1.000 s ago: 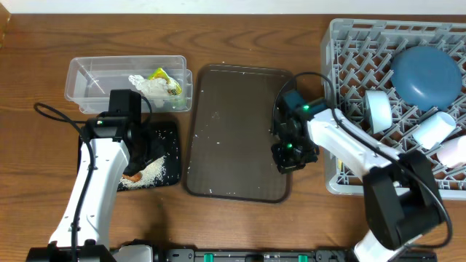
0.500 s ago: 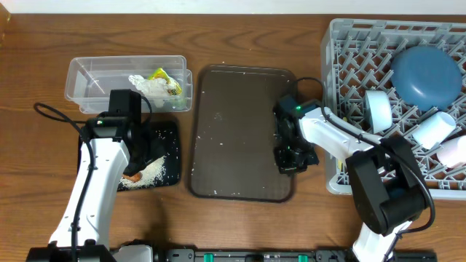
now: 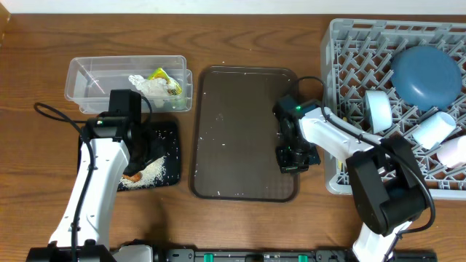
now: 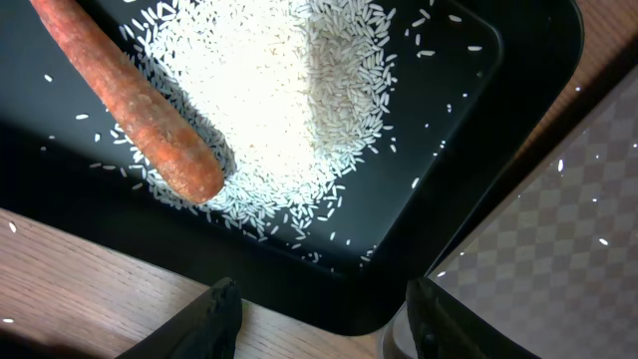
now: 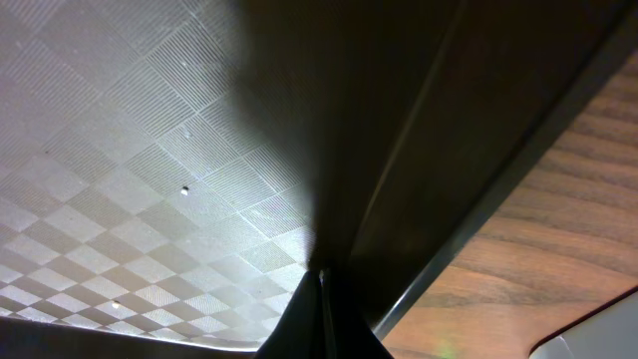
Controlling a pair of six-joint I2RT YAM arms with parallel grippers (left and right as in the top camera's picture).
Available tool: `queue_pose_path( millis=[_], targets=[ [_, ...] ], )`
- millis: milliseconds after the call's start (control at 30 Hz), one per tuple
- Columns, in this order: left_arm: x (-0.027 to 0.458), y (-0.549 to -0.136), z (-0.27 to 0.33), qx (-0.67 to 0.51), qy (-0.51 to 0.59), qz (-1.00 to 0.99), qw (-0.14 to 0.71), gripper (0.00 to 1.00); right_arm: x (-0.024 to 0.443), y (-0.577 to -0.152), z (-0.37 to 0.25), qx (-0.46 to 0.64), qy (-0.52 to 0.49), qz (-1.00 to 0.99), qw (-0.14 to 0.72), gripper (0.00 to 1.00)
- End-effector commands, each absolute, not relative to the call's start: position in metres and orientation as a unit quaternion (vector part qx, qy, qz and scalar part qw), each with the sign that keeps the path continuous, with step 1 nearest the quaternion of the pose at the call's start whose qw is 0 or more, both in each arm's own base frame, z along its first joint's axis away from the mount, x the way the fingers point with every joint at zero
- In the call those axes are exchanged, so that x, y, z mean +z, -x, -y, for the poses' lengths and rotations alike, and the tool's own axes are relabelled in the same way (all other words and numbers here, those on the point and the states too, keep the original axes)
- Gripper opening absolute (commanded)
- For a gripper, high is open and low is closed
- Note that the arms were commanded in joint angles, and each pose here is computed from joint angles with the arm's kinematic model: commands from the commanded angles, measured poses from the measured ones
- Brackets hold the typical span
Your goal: Sort waste into correct bins and load items into the dishwasher rack
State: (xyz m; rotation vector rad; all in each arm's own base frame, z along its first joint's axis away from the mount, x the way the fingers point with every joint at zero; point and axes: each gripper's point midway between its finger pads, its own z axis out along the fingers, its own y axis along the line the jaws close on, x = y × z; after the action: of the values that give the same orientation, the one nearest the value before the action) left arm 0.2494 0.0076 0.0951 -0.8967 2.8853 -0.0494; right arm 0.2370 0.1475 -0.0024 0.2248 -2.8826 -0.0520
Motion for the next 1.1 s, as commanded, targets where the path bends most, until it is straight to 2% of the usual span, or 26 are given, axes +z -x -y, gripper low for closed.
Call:
queue_pose_path(
  millis=[0,233,267,300,367,400,500,667,867,1067],
  targets=[
    [0.097,-0.250,-0.006,-0.018,0.275,-0.960,0.059,0.56,-0.001,-0.247,-0.146,-0.004,-0.081,0.992,0.097,0.01],
    [0.101,-0.253,-0.001,-0.024,0.225,-0.971,0.071,0.57,0.058,-0.290,-0.150,-0.048,-0.063,0.997,-0.015,0.02],
    [0.104,-0.255,0.002,-0.027,0.204,-0.976,0.077,0.60,0.073,-0.299,-0.149,-0.058,-0.059,0.996,-0.043,0.04],
    [0.107,-0.258,0.009,-0.036,0.175,-0.980,0.085,0.61,0.087,-0.308,-0.147,-0.068,-0.053,0.994,-0.072,0.18],
    [0.117,-0.266,0.027,-0.063,0.113,-0.986,0.102,0.64,0.113,-0.323,-0.140,-0.085,-0.040,0.988,-0.125,0.70],
    [0.121,-0.271,0.035,-0.069,0.088,-0.987,0.112,0.68,0.124,-0.329,-0.137,-0.092,-0.041,0.984,-0.150,0.82],
    [0.142,-0.287,0.054,-0.076,0.039,-0.986,0.143,0.77,0.156,-0.340,-0.116,-0.098,-0.039,0.973,-0.207,0.96],
    [0.166,-0.299,0.064,-0.080,0.024,-0.985,0.152,0.81,0.171,-0.332,-0.073,-0.089,-0.010,0.974,-0.208,0.99],
    [0.166,-0.262,0.043,-0.024,0.032,-0.996,0.082,0.84,0.170,-0.298,-0.018,-0.061,0.040,0.987,-0.144,0.99],
    [0.178,-0.239,0.034,-0.012,0.037,-0.994,0.103,0.84,0.198,-0.283,0.005,-0.052,0.077,0.978,-0.186,0.99]
  ],
)
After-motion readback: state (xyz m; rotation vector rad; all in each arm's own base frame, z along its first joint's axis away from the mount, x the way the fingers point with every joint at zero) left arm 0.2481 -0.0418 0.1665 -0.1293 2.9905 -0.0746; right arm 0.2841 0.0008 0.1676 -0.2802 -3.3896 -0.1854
